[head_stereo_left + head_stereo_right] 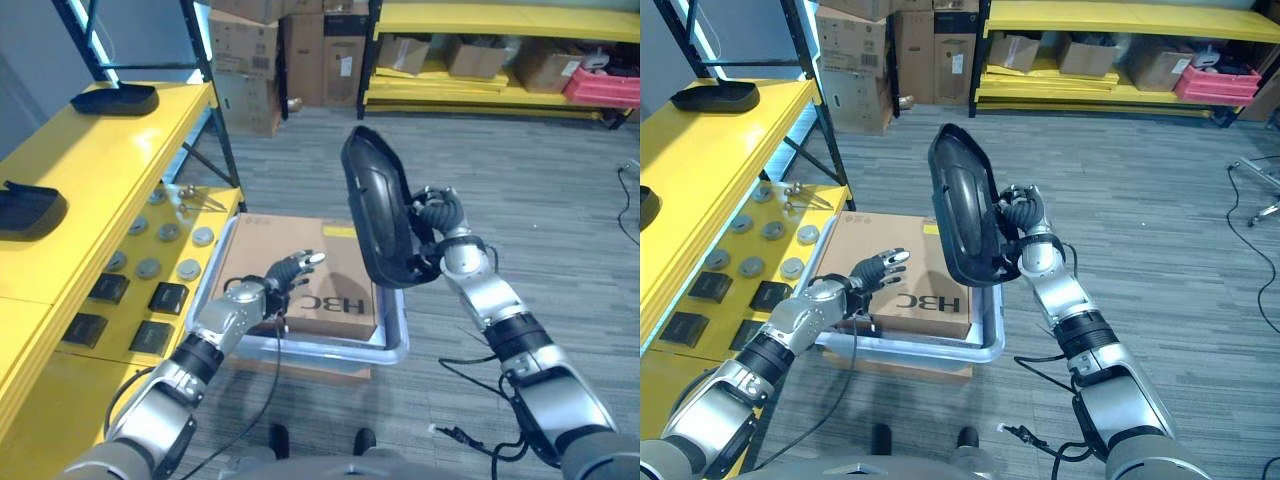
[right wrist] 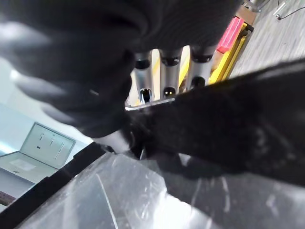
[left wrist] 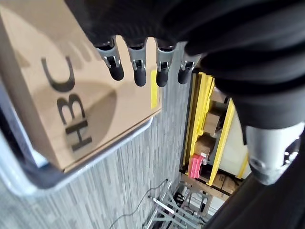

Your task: Move parts from the plastic box to the shelf.

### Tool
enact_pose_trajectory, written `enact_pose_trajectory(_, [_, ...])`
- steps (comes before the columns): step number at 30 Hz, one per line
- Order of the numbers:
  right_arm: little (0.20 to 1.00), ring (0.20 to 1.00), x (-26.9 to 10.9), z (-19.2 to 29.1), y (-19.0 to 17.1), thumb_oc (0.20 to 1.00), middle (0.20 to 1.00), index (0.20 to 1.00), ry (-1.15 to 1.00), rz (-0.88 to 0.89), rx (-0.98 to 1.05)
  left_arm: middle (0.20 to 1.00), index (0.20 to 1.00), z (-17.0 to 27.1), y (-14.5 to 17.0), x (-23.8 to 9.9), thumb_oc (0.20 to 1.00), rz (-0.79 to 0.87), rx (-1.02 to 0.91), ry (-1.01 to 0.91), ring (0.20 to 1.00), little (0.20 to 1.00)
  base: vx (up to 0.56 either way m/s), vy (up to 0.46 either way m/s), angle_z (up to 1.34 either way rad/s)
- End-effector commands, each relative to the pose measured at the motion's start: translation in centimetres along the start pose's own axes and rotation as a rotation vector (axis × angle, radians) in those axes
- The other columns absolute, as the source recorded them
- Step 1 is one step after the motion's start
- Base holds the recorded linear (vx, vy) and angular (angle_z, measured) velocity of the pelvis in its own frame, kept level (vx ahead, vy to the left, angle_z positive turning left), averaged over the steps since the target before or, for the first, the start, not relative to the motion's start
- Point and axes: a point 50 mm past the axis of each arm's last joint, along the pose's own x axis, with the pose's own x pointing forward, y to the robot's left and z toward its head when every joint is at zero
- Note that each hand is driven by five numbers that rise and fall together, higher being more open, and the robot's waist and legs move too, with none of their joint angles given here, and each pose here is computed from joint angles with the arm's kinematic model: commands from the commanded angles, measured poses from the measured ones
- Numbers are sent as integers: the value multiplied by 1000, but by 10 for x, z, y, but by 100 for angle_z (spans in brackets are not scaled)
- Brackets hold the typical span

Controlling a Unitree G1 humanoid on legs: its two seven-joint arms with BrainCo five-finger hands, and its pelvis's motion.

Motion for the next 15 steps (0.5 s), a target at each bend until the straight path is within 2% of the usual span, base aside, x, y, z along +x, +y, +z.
enact_pose_trajectory(1, [200, 200, 13, 15, -12, 200, 200, 200, -50, -28, 0, 1000, 1000, -6, -7, 3, 1000, -53, -52, 74, 1000, 1000, 69, 0, -11])
enact_pose_trajectory(2, [200, 200, 12, 13, -7, 200, 200, 200, -35, -2, 0, 1000, 1000, -5, -17, 4, 1000, -81, -116, 79, 1000, 1000, 60, 2, -8])
enact_pose_trajectory(7, [200, 200, 7, 7, 1, 200, 200, 200, -17, 42, -18, 1000, 1000, 5, -23, 2, 1000, -107, -190, 26, 1000, 1000, 45, 7, -2])
enact_pose_trajectory(15, [200, 200, 2, 1, 17, 200, 200, 200, 11, 130, -36, 1000, 1000, 20, -33, -3, 1000, -185, -213, -38, 1000, 1000, 10, 1, 0])
